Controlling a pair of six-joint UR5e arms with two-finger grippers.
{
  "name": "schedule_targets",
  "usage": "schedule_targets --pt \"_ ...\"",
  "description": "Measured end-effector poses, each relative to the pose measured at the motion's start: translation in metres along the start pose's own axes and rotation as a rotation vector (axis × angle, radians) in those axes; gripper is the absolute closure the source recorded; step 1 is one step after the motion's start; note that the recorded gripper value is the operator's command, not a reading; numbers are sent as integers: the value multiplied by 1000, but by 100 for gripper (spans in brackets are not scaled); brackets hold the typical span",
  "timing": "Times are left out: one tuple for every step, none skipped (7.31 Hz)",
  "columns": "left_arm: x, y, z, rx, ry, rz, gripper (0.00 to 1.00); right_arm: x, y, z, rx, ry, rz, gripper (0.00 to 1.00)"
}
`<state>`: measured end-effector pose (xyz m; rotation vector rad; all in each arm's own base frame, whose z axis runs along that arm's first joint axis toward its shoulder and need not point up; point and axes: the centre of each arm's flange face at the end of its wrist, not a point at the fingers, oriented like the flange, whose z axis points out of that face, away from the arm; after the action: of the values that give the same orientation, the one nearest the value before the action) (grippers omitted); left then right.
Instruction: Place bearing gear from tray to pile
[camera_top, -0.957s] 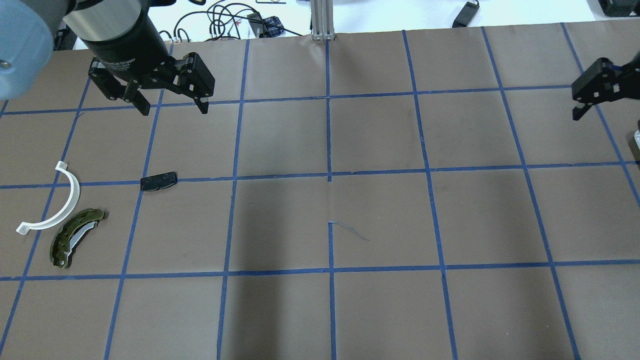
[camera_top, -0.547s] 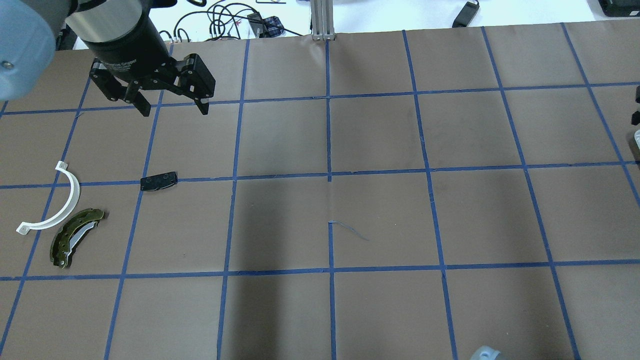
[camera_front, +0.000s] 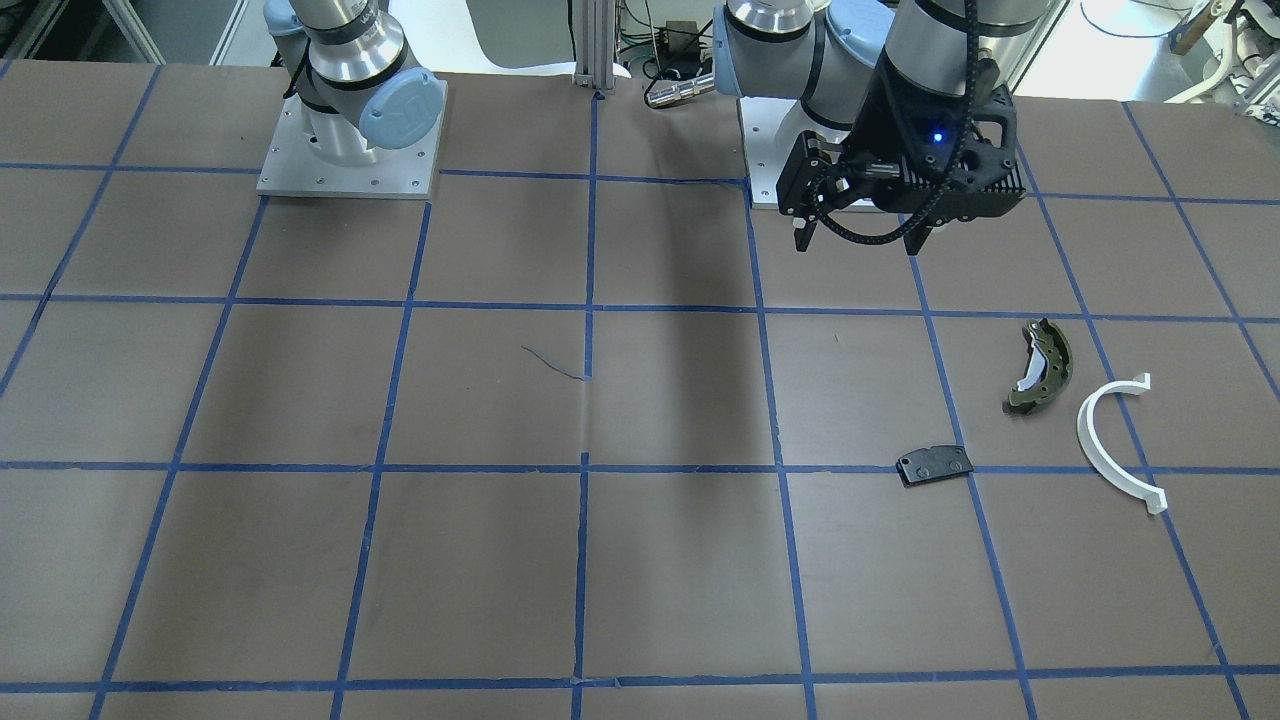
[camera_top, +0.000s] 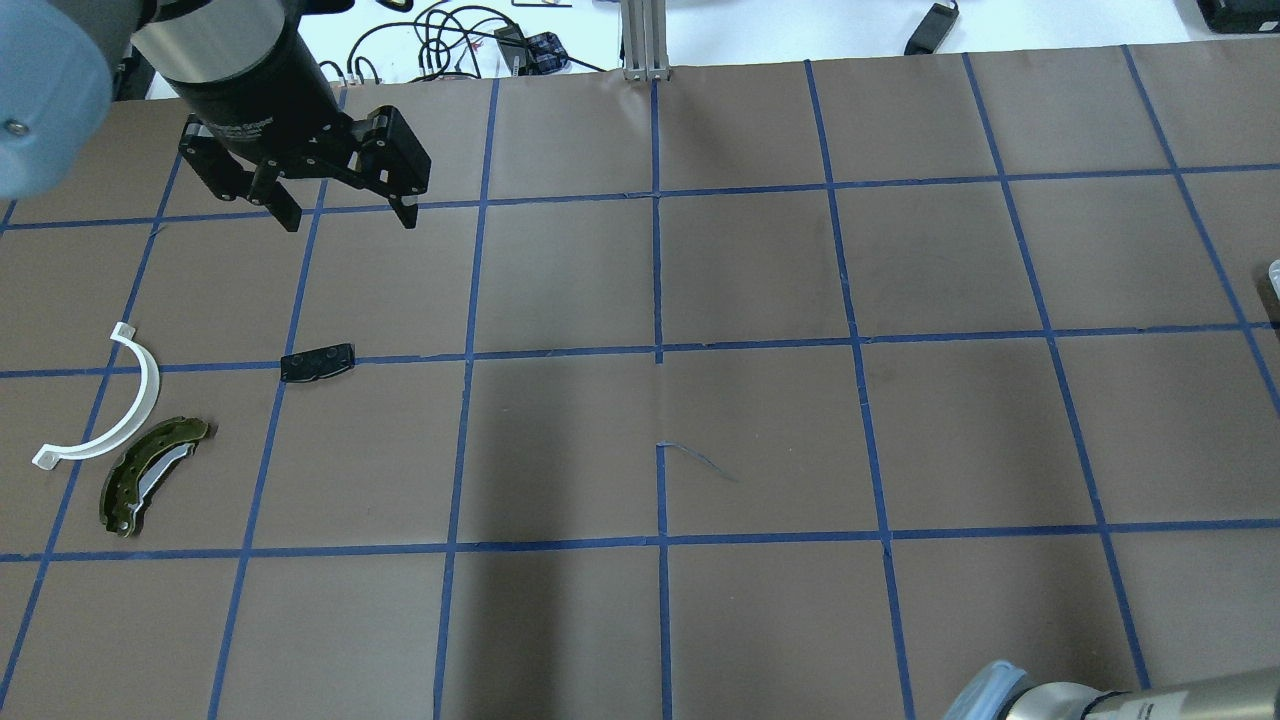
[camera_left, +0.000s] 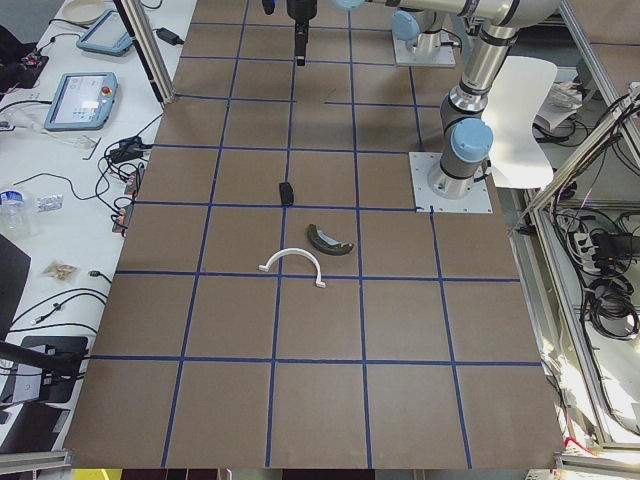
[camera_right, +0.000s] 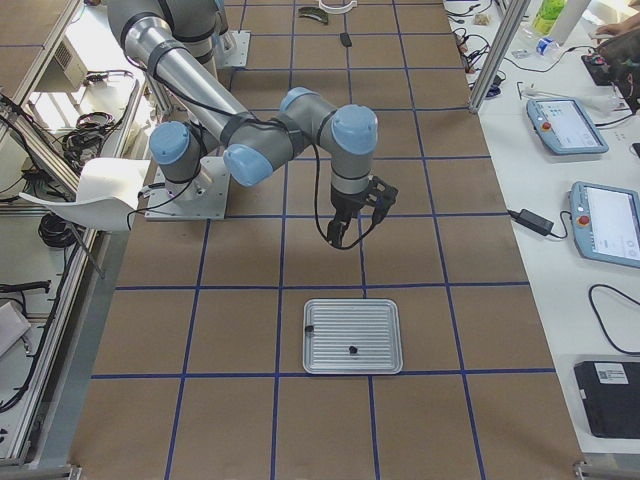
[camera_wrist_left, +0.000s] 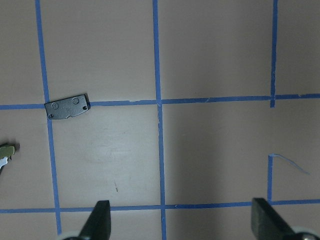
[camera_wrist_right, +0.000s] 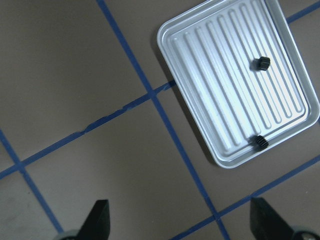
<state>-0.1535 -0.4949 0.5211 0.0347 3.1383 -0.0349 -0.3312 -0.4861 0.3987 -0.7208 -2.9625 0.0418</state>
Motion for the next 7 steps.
schedule_targets --pt "0 1 0 0 0 1 0 24 -21 20 -27 39 -18 0" --pt "0 1 -1 2 -1 1 0 43 -42 39 -58 77 -38 0" --pt "-1 -1 -1 3 -3 2 0 60 -60 60 -81 87 -44 0" --pt "-1 -1 -1 2 -4 2 0 77 -73 83 -95 87 -42 0" --pt "-1 0 -2 3 -4 2 0 88 -81 100 -88 91 -36 0" --pt "-1 -2 -1 3 -4 2 0 93 -88 113 -64 88 -27 0" --pt "-1 -3 -2 4 -3 2 0 99 -94 127 -40 64 -15 0"
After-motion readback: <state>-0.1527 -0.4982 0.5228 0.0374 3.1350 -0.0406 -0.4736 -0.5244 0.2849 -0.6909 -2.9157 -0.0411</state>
